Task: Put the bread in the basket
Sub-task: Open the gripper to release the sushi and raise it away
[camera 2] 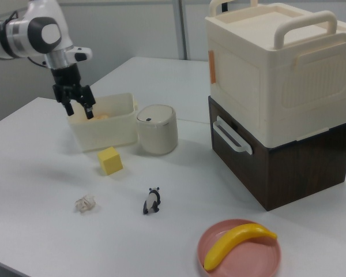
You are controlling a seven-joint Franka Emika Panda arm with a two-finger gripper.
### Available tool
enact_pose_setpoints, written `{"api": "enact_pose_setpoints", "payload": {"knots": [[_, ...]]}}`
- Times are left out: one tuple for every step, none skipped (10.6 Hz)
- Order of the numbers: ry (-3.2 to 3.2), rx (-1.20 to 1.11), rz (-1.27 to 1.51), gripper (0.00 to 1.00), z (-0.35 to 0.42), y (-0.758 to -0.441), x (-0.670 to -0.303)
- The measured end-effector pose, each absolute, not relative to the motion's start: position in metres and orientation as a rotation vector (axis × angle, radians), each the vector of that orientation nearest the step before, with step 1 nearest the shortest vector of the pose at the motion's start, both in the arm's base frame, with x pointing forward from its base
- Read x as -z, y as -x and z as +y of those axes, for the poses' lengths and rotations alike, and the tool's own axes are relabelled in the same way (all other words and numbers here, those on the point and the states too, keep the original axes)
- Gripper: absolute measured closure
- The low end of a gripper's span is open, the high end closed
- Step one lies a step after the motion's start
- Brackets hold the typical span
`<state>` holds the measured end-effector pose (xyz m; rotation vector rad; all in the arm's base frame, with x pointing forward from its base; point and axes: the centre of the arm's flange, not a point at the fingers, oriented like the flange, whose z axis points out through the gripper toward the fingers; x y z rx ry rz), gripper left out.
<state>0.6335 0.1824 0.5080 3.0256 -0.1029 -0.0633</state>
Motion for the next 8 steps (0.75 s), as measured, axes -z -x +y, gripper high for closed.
{"api": "enact_pose_setpoints", "payload": {"knots": [[-3.030, 0.082, -0.098, 0.00, 0.153, -0.633, -0.518], [-3.036, 0.089, -0.107, 0.00, 0.123, -0.634, -0.525], [-3.041, 0.092, -0.141, 0.00, 0.092, -0.635, -0.529], [-3.042, 0.094, -0.186, 0.00, 0.065, -0.635, -0.531], [-3.043, 0.083, -0.230, 0.00, 0.043, -0.637, -0.533], [-3.050, 0.048, -0.266, 0.00, 0.028, -0.639, -0.536], [-3.055, 0.026, -0.284, 0.00, 0.021, -0.640, -0.538], [-3.057, 0.029, -0.283, 0.00, 0.022, -0.640, -0.537]]}}
